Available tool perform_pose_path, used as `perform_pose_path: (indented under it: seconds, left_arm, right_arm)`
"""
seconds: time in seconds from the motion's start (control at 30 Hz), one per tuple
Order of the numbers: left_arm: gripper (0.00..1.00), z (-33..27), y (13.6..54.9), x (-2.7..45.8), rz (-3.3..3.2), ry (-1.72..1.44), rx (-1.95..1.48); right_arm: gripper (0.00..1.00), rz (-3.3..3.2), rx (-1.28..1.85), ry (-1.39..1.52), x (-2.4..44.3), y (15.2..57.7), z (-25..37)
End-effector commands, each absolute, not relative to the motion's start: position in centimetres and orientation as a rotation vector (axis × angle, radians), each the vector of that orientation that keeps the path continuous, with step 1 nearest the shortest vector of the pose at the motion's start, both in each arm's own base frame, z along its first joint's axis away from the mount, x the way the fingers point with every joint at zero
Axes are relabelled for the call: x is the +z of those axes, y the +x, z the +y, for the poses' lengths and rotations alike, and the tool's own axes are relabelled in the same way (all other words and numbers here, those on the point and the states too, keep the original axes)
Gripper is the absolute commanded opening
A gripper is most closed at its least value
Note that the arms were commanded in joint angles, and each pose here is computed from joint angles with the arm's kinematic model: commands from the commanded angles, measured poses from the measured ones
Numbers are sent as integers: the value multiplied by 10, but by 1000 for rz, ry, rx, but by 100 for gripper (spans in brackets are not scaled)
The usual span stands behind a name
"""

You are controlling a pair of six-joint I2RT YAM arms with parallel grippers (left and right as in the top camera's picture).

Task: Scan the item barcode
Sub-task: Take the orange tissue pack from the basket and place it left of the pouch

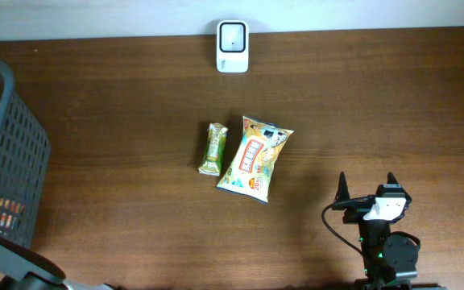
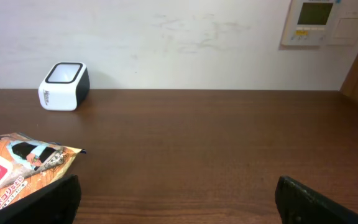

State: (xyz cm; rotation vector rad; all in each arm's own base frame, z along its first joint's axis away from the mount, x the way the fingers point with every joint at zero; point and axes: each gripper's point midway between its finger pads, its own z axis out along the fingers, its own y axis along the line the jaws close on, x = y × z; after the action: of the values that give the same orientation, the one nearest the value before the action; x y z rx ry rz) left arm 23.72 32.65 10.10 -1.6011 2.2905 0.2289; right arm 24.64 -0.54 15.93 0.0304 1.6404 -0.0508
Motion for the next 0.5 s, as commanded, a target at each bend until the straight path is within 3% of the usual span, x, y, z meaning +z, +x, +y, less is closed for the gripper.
perform_pose_path:
  seconds: [0.0, 0.23, 0.27, 0.3, 0.33, 0.47]
  left_arm:
    - [72, 321, 232, 49, 2375, -1677, 181]
    - [66, 316, 245, 53, 2367, -1652, 75]
    - [56, 318, 245, 54, 2362, -1650, 82]
    - [35, 319, 246, 54, 2358, -1646, 84]
    - [21, 319, 247, 55, 2355, -1644, 85]
    - [1, 332, 257, 95, 2314, -1614, 103]
  right_arm:
    - [99, 1648, -59, 32, 156, 246, -6]
    - [99, 1648, -59, 32, 156, 246, -6]
    - [99, 1648, -59, 32, 156, 246, -6]
    - [99, 1648, -59, 32, 156, 246, -6]
    - [99, 1648, -59, 32, 156, 246, -6]
    - [99, 1648, -59, 32, 156, 246, -6]
